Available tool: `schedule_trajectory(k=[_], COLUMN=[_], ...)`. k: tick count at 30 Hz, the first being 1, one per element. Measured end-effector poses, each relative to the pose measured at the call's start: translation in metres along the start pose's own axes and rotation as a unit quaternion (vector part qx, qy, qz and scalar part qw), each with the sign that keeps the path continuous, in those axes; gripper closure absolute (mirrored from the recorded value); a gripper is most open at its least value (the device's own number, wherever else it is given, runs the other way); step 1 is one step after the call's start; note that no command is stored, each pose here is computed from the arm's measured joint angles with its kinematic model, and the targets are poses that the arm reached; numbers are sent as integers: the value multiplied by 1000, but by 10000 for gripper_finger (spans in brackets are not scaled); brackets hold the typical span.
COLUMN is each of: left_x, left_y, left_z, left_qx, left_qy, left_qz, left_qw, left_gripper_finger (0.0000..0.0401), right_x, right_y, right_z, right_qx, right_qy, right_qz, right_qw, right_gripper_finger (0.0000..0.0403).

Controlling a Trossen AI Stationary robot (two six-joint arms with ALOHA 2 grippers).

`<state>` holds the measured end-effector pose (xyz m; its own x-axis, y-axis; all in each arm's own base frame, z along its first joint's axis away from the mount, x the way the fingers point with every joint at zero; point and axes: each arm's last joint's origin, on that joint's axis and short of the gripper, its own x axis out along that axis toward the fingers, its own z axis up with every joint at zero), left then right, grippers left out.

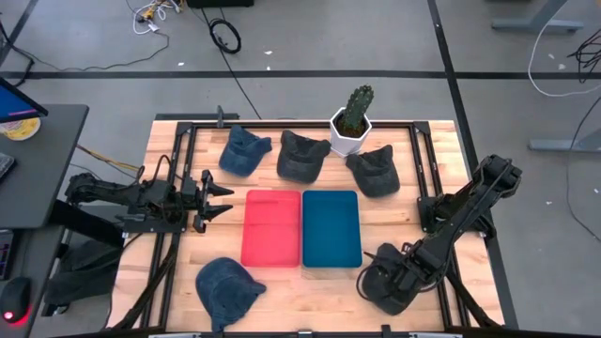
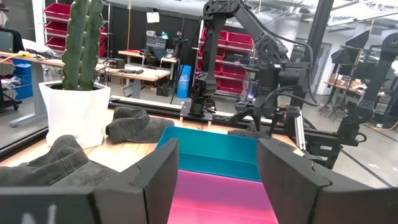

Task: Pick & Place hat
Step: Put the bottom black cap into the blue bin

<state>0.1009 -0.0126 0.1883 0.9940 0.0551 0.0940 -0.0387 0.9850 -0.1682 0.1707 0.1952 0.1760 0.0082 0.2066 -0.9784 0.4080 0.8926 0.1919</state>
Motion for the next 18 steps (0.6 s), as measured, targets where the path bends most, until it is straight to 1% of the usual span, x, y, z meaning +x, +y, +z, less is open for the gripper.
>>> schedule_trajectory(k=[2,3,5,6,7,12,16,18], left_x=[0,0,0,0,0,0,0,0], left_y=[0,0,0,0,0,0,0,0], left_z=[0,0,0,0,0,0,0,0], left_qx=[0,0,0,0,0,0,0,0], left_qy=[0,0,0,0,0,0,0,0], left_qz=[0,0,0,0,0,0,0,0], left_qw=[1000,1000,1000,1000,1000,1000,1000,1000], left_gripper_finger=[181,181,181,181,181,181,181,181], right_x=[0,0,0,0,0,-5,-27,-43], right_y=[1,2,3,3,3,3,6,6], right_z=[0,0,0,-1,-1,-5,-8,-9], right_qx=[-13,-20,-30,-33,-38,-43,-62,-67], right_qy=[3,7,15,23,30,49,50,42], right_qz=[7,13,19,21,23,29,29,19], right_qw=[1000,1000,999,999,999,997,996,997], right_gripper_finger=[280,302,360,380,388,396,397,399])
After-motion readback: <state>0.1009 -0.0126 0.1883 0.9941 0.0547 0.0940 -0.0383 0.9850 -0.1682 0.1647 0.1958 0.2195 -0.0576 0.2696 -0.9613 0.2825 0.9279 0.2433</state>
